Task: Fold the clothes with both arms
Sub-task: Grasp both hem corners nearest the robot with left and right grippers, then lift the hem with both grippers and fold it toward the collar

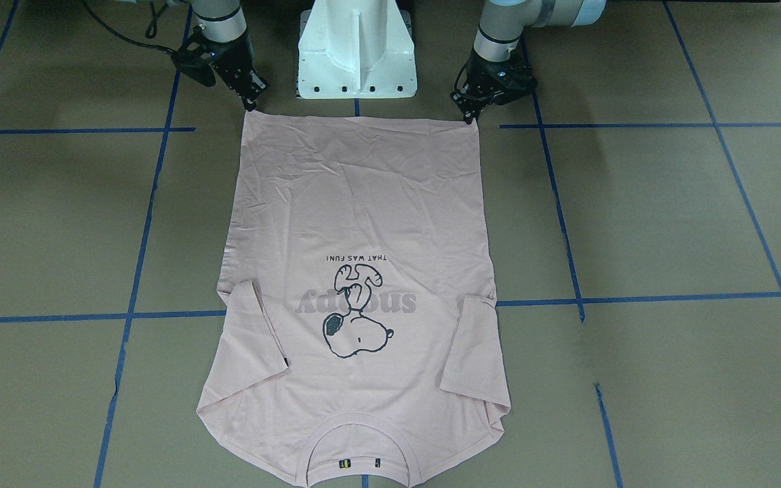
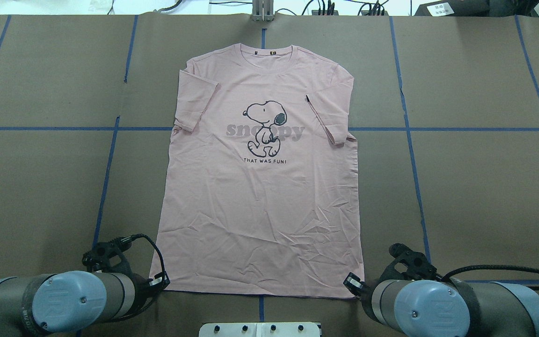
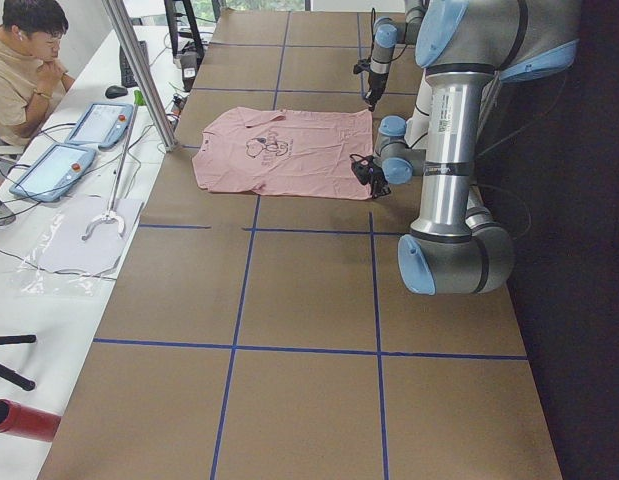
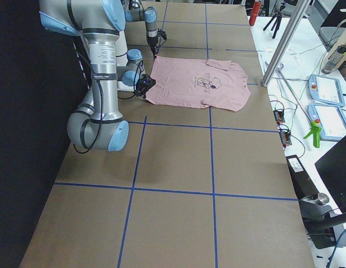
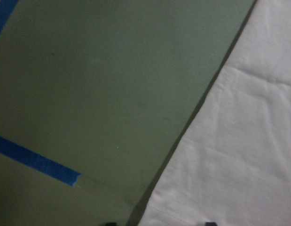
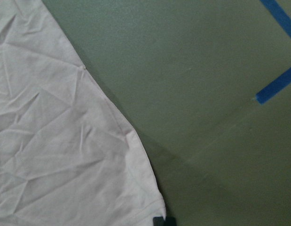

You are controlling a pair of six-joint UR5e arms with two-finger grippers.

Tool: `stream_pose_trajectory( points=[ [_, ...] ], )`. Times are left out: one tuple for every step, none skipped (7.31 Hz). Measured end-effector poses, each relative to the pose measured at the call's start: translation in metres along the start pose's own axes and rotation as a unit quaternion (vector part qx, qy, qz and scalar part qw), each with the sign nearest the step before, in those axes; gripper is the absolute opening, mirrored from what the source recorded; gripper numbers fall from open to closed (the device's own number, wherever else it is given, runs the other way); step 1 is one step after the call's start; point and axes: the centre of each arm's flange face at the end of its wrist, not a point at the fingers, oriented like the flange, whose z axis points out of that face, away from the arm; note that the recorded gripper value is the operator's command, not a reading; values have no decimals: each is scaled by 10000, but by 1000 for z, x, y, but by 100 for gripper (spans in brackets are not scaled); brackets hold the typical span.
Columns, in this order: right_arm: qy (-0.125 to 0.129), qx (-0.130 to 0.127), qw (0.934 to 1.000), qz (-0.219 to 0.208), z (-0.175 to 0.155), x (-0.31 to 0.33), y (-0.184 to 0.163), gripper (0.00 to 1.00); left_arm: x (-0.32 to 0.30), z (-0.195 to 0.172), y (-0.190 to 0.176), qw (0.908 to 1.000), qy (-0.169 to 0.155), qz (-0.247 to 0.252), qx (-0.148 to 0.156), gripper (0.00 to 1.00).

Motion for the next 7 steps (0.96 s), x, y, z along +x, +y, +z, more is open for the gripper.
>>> stream_pose_trajectory(
  points=[
    [-2,3,10000,6,0,0,0,0,1,-2,1,10000,-2,0,-1,0],
    [-2,10,10000,15,0,0,-1,0,1,-4,1,10000,1,3,10,0],
    [-2,20,10000,25,-1,1,-3,0,3,-9,4,10000,27,16,18,0],
    [4,31,10000,32,-2,4,-5,0,6,-22,13,10000,58,10,-23,0],
    [22,25,10000,18,-8,12,-8,0,8,-44,28,9998,81,-91,-135,0],
    [36,4,10000,-12,-20,25,-12,0,9,-64,41,9994,106,-211,-257,0],
    [0,4,10000,-12,-34,33,-18,0,11,-75,49,9991,113,-252,-325,0]
  ],
)
